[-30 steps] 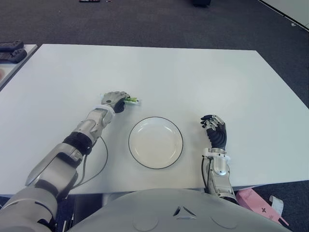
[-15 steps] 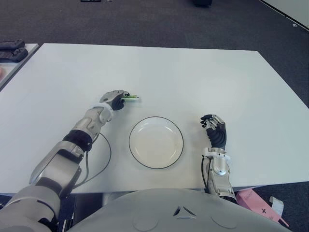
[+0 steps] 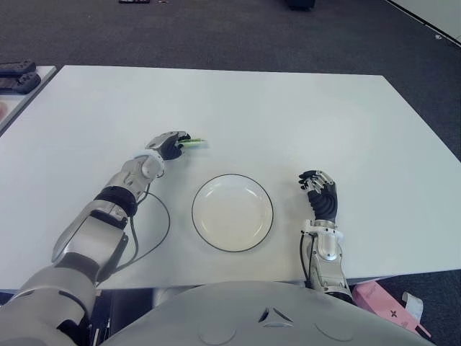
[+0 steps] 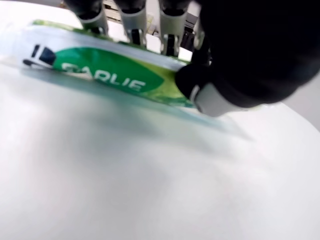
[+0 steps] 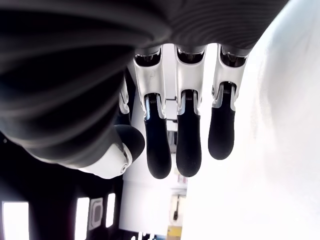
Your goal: Put the toothpaste on the table into the plate.
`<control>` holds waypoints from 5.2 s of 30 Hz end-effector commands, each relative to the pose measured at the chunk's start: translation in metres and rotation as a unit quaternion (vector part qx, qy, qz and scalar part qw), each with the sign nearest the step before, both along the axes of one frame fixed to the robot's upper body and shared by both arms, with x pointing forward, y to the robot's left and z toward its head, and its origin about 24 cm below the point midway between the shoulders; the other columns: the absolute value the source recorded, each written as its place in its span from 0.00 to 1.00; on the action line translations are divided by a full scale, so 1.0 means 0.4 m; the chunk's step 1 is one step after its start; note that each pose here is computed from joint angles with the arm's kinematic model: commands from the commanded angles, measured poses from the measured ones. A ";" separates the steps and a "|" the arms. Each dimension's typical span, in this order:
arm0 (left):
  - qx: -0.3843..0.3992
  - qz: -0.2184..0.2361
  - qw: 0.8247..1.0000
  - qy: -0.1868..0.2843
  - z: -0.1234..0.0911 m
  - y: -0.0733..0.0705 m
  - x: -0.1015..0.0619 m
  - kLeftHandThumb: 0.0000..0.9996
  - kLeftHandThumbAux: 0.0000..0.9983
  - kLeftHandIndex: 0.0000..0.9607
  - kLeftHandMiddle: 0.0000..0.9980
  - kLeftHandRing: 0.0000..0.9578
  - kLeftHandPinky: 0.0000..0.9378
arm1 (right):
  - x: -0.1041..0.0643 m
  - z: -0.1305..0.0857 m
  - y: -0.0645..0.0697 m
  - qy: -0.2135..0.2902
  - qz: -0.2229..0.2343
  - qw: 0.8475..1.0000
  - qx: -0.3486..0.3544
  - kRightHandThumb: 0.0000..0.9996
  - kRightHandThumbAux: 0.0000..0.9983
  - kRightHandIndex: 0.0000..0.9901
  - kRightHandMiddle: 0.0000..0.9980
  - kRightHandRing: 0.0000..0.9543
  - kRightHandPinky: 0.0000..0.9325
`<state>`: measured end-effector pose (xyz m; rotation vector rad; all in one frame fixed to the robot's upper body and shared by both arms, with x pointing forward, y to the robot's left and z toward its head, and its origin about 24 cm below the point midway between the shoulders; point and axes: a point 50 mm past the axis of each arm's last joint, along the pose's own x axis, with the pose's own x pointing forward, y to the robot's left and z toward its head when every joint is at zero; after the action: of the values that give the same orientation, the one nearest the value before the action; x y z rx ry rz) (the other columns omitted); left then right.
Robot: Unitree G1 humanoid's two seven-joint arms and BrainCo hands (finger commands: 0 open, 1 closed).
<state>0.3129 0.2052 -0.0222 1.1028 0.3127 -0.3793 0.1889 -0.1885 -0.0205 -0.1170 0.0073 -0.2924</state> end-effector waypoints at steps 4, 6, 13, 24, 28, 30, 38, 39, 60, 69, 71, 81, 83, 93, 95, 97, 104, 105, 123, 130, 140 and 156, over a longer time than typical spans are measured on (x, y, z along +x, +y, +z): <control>-0.023 0.046 0.992 0.111 -0.090 0.042 -0.087 0.72 0.71 0.46 0.83 0.86 0.87 | 0.006 -0.004 0.001 0.003 -0.002 1.000 0.004 0.71 0.73 0.43 0.50 0.52 0.54; -0.035 0.044 0.995 0.086 -0.067 0.042 -0.074 0.72 0.71 0.46 0.83 0.87 0.88 | 0.007 -0.005 0.000 0.006 -0.003 1.000 0.005 0.71 0.73 0.43 0.50 0.52 0.54; -0.053 0.016 0.998 -0.025 0.013 0.013 -0.076 0.72 0.71 0.46 0.85 0.89 0.92 | 0.009 -0.007 0.002 0.011 -0.004 1.000 0.010 0.71 0.73 0.43 0.49 0.52 0.53; -0.082 0.006 0.989 -0.120 0.087 -0.014 -0.105 0.73 0.71 0.46 0.88 0.92 0.94 | 0.013 -0.010 0.006 0.018 -0.009 1.000 0.006 0.71 0.73 0.43 0.49 0.52 0.53; -0.089 0.004 0.985 -0.146 0.109 -0.020 -0.109 0.73 0.71 0.46 0.89 0.92 0.95 | 0.015 -0.011 0.007 0.020 -0.010 1.000 0.007 0.71 0.73 0.43 0.49 0.52 0.53; -0.093 0.005 0.983 -0.158 0.116 -0.023 -0.110 0.73 0.71 0.46 0.89 0.93 0.95 | 0.015 -0.011 0.007 0.021 -0.011 1.000 0.008 0.71 0.73 0.43 0.50 0.52 0.53; -0.104 -0.005 0.975 -0.198 0.146 -0.042 -0.118 0.73 0.71 0.46 0.89 0.93 0.95 | 0.016 -0.011 0.010 0.019 -0.012 1.000 0.012 0.71 0.73 0.44 0.50 0.52 0.53; -0.107 -0.007 0.974 -0.199 0.149 -0.043 -0.120 0.73 0.71 0.46 0.89 0.93 0.95 | 0.016 -0.011 0.010 0.019 -0.012 1.000 0.013 0.71 0.73 0.44 0.50 0.52 0.53; -0.007 -0.128 0.976 -0.178 0.168 -0.041 -0.117 0.73 0.69 0.46 0.81 0.83 0.76 | 0.013 -0.009 0.015 0.019 -0.011 1.000 0.016 0.71 0.73 0.44 0.50 0.53 0.54; 0.122 -0.192 0.968 -0.107 0.123 0.006 -0.067 0.63 0.49 0.38 0.55 0.54 0.51 | 0.010 -0.013 0.015 0.022 -0.016 0.999 0.016 0.71 0.73 0.44 0.50 0.53 0.54; 0.139 -0.200 0.964 -0.103 0.120 0.009 -0.065 0.61 0.40 0.32 0.51 0.50 0.48 | 0.009 -0.013 0.015 0.021 -0.014 1.000 0.016 0.71 0.73 0.44 0.50 0.53 0.53; 0.276 -0.251 0.927 -0.023 0.104 0.028 -0.046 0.49 0.28 0.04 0.18 0.18 0.18 | 0.005 -0.013 0.016 0.025 -0.017 0.999 0.011 0.71 0.73 0.43 0.50 0.52 0.54; 0.290 -0.257 0.922 -0.014 0.102 0.029 -0.045 0.48 0.27 0.02 0.16 0.15 0.16 | 0.004 -0.013 0.017 0.027 -0.017 0.999 0.012 0.71 0.73 0.43 0.49 0.52 0.54; 0.350 -0.297 0.887 0.043 0.064 0.036 -0.035 0.45 0.26 0.00 0.05 0.03 0.07 | 0.002 -0.012 0.020 0.028 -0.019 0.999 0.016 0.71 0.73 0.44 0.50 0.53 0.54; 0.354 -0.301 0.884 0.051 0.056 0.037 -0.035 0.45 0.26 0.00 0.04 0.02 0.06 | 0.001 -0.012 0.020 0.028 -0.020 0.999 0.016 0.71 0.73 0.44 0.50 0.52 0.54; 0.359 -0.308 0.879 0.062 0.047 0.036 -0.037 0.45 0.26 0.00 0.03 0.01 0.06 | -0.001 -0.010 0.020 0.027 -0.020 0.999 0.016 0.71 0.73 0.44 0.50 0.52 0.54; 0.363 -0.321 0.871 0.079 0.030 0.030 -0.038 0.43 0.25 0.00 0.01 0.00 0.07 | -0.004 -0.009 0.019 0.022 -0.016 0.999 0.016 0.71 0.73 0.43 0.49 0.52 0.53; 0.363 -0.322 0.870 0.081 0.028 0.029 -0.038 0.43 0.25 0.00 0.01 0.00 0.07 | -0.004 -0.009 0.019 0.022 -0.016 1.000 0.015 0.71 0.73 0.43 0.49 0.52 0.53; 0.359 -0.355 0.856 0.110 -0.001 0.004 -0.056 0.42 0.24 0.00 0.01 0.00 0.06 | -0.011 -0.007 0.022 0.017 -0.013 1.000 0.013 0.71 0.73 0.43 0.49 0.52 0.53; 0.356 -0.366 0.853 0.112 -0.013 -0.004 -0.068 0.41 0.25 0.00 0.01 0.00 0.07 | -0.013 -0.007 0.019 0.018 -0.015 1.000 0.014 0.71 0.73 0.43 0.49 0.52 0.53; 0.348 -0.360 0.858 0.115 -0.017 -0.006 -0.073 0.41 0.26 0.00 0.02 0.01 0.08 | -0.015 -0.008 0.016 0.020 -0.015 1.000 0.012 0.71 0.73 0.43 0.50 0.52 0.53; 0.344 -0.310 0.882 0.092 -0.007 0.000 -0.066 0.44 0.26 0.00 0.03 0.01 0.08 | -0.012 -0.008 0.011 0.017 -0.010 1.000 0.006 0.71 0.73 0.43 0.50 0.53 0.55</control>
<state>0.3128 0.2068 0.0085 1.9099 0.1547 -0.8662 0.1855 -0.1832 -0.0200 -0.1096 0.0251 -0.3111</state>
